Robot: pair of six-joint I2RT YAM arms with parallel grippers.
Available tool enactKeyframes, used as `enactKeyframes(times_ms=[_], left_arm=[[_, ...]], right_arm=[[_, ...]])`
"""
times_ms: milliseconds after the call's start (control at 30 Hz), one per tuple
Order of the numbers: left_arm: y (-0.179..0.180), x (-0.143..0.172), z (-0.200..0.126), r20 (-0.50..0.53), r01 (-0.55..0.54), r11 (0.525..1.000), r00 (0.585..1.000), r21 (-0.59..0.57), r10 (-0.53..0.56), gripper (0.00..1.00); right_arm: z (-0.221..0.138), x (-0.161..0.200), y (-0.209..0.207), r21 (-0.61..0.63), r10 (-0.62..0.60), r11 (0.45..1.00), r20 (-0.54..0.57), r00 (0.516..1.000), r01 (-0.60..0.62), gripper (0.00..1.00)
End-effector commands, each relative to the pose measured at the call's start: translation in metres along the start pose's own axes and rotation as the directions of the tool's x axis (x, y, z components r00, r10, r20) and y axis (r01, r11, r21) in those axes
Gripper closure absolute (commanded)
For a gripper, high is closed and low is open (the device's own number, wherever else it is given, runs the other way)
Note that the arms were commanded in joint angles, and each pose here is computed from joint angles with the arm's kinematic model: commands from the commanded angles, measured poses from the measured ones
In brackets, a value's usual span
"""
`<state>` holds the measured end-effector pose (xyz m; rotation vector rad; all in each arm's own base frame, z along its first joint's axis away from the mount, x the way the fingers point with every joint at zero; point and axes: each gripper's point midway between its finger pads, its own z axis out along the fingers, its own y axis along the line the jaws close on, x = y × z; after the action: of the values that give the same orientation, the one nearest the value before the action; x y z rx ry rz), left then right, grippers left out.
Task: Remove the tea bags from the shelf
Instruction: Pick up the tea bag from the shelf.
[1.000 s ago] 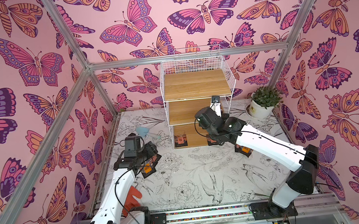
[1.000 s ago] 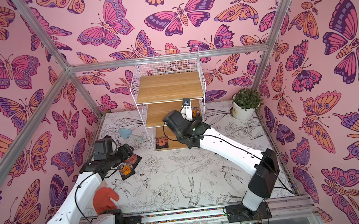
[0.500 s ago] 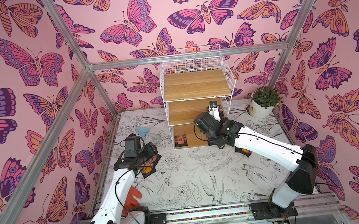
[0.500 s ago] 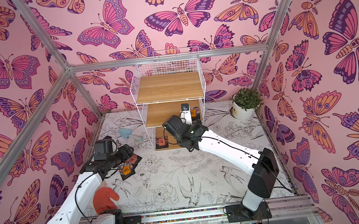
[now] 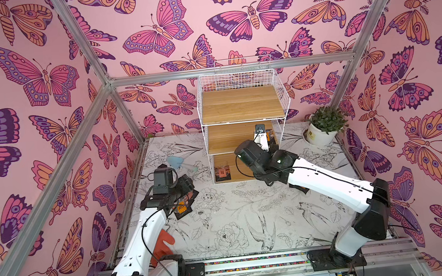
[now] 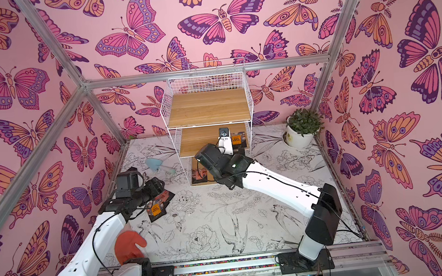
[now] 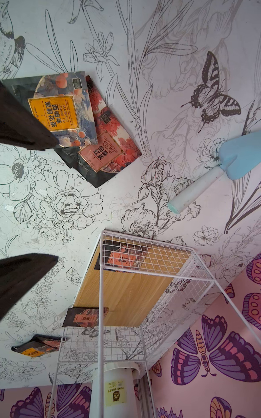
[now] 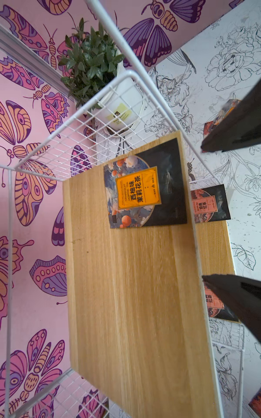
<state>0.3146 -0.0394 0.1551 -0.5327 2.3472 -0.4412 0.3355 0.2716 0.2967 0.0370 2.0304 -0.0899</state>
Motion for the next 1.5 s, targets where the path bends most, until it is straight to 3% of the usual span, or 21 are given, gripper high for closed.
enactKeyframes(times_ms=[0,600,1467], left_arm=[[0.003,0.002,0.002,0.002,-0.012,1.0,1.0,0.004,0.012,0.24],[0.004,0.002,0.003,-0.001,-0.005,1.0,1.0,0.01,0.005,0.24],[0.006,0.003,0.004,0.002,-0.004,1.0,1.0,0.008,0.004,0.24]], right_arm=[[-0.006,-0.017,-0.005,0.036,0.018,0.999,0.046,0.999,-0.019,0.13],[0.004,-0.02,-0.012,0.082,0.044,0.996,0.005,0.999,-0.044,0.12],[0.016,-0.006,-0.023,0.049,0.112,0.993,-0.073,0.991,-0.108,0.16]])
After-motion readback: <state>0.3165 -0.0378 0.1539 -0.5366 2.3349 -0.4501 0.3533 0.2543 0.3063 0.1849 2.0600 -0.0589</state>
